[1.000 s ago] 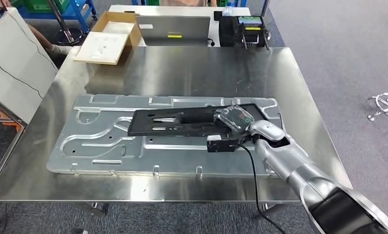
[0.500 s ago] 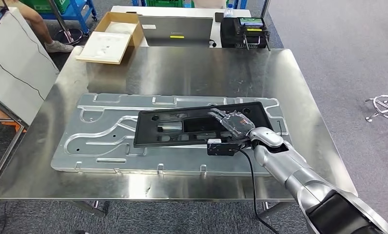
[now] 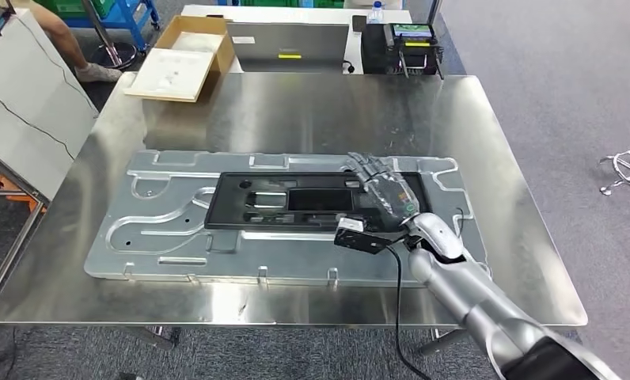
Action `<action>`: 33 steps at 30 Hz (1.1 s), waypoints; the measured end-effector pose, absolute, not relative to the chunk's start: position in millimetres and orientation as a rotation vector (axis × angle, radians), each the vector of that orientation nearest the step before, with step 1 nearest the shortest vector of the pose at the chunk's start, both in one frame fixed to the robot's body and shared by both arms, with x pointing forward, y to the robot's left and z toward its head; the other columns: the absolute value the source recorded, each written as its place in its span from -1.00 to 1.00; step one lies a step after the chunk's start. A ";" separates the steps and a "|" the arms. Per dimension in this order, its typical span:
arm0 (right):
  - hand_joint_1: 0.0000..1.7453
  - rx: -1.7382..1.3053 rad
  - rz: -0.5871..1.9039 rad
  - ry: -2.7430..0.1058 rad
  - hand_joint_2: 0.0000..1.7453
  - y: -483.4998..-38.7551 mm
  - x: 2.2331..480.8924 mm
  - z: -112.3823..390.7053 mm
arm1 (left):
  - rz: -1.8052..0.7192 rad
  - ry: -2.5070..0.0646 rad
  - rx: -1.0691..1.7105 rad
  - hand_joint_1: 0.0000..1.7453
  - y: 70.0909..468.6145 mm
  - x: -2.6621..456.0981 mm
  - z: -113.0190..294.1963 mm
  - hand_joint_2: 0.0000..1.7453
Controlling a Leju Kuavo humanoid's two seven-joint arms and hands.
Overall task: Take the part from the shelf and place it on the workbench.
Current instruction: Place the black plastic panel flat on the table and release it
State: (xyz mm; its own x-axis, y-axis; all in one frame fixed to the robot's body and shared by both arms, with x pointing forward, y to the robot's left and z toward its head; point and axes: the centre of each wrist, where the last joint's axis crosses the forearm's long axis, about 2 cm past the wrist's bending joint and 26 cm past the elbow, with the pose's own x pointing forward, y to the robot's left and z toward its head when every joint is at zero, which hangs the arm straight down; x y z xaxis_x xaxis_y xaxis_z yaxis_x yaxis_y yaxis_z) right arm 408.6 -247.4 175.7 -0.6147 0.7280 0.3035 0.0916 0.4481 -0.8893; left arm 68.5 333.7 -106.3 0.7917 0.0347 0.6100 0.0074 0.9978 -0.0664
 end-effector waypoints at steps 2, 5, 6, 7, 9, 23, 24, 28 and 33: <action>-1.00 -0.680 1.070 -2.089 -1.00 -247.4 402.1 185.8 | 0.014 -0.657 -0.066 -1.00 333.6 68.0 -106.4 -1.00; -1.00 -0.659 0.948 -2.192 -1.00 -248.7 395.5 197.3 | 0.014 -0.660 -0.067 -1.00 333.4 69.4 -106.2 -1.00; -1.00 -0.639 0.899 -2.229 -1.00 -249.5 392.3 199.0 | 0.014 -0.659 -0.066 -1.00 333.5 69.2 -106.2 -1.00; -1.00 -0.609 0.838 -2.272 -1.00 -250.3 387.4 200.0 | 0.016 -0.658 -0.066 -1.00 333.6 68.4 -106.4 -1.00; -1.00 -0.538 0.688 -2.371 -1.00 -252.1 374.1 205.4 | 0.020 -0.658 -0.066 -1.00 333.7 66.1 -106.7 -1.00; -1.00 -0.935 0.016 -2.778 -1.00 -331.5 233.0 254.0 | 0.086 -0.727 -0.071 -1.00 334.4 44.5 -109.5 -1.00; -1.00 -0.975 0.005 -2.762 -1.00 -333.9 221.8 250.9 | 0.090 -0.727 -0.069 -1.00 334.6 42.5 -109.7 -1.00; -1.00 -1.086 -0.013 -2.681 -1.00 -337.8 187.7 236.2 | 0.108 -0.724 -0.057 -1.00 334.9 37.9 -110.2 -1.00; -1.00 -1.086 -0.030 -2.487 -1.00 -341.6 151.8 203.7 | 0.145 -0.708 -0.029 -1.00 334.3 31.0 -111.0 -1.00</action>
